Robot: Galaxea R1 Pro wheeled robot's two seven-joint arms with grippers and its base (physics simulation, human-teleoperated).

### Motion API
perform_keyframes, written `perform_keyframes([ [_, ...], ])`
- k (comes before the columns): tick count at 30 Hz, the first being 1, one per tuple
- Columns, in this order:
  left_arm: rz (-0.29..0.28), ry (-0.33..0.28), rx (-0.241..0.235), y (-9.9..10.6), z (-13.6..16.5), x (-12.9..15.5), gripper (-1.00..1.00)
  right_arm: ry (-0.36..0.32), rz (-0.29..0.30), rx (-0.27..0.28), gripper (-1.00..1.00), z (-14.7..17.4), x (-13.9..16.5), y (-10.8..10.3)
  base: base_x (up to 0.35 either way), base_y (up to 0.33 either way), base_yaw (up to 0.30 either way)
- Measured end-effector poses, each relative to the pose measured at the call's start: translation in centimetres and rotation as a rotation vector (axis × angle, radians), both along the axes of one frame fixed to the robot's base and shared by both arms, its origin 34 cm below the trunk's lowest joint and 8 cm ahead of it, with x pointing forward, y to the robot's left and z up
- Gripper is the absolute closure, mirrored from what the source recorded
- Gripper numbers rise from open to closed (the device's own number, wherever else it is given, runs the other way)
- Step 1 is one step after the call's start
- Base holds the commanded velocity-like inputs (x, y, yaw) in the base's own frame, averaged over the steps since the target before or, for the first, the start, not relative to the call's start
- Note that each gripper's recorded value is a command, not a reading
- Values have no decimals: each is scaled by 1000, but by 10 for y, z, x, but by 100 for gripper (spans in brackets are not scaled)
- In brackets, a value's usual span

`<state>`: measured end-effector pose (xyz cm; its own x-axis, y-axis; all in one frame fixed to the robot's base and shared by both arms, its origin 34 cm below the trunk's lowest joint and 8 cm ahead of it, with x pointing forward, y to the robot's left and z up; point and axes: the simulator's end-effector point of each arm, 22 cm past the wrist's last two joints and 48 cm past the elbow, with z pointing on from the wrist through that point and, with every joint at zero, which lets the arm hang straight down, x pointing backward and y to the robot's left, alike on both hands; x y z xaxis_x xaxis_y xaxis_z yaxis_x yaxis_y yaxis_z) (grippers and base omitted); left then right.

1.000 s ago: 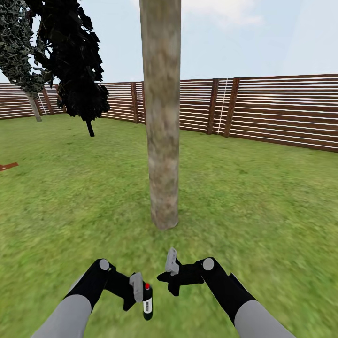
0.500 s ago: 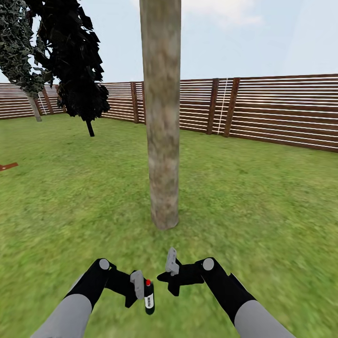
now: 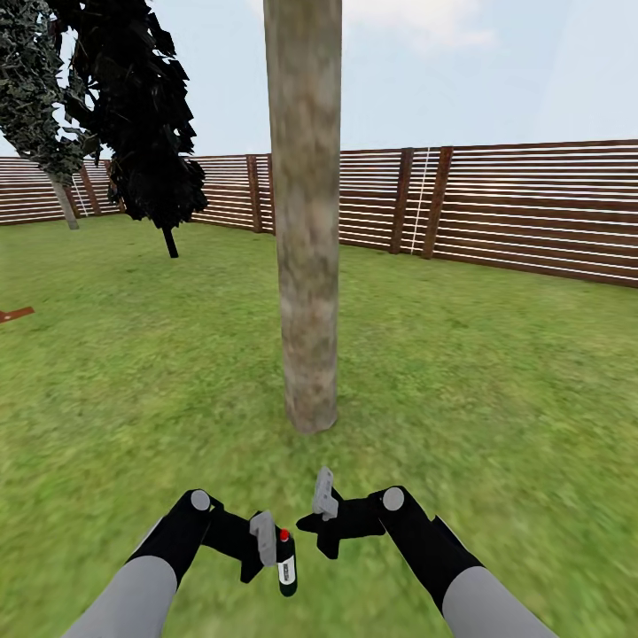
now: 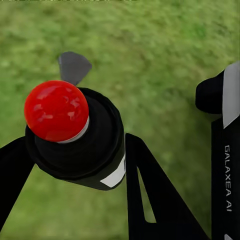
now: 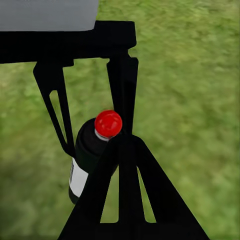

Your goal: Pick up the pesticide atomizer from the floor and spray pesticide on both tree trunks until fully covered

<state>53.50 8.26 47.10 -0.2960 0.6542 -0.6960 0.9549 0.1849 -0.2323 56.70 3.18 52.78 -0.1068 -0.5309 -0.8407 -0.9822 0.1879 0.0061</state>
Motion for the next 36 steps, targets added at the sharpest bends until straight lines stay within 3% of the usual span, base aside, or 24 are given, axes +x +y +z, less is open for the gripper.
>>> perform_keyframes([
  [12,-4,-1,-11,-7,2,-1,100,1,0,0,100,0,0,0,0,0,0],
  [18,18,-3,-50,-13,8,3,100,1,0,0,100,0,0,0,0,0,0],
  [36,18,1,-55,-14,8,2,100,1,-2,-1,100,-1,0,-1,0,0,0],
])
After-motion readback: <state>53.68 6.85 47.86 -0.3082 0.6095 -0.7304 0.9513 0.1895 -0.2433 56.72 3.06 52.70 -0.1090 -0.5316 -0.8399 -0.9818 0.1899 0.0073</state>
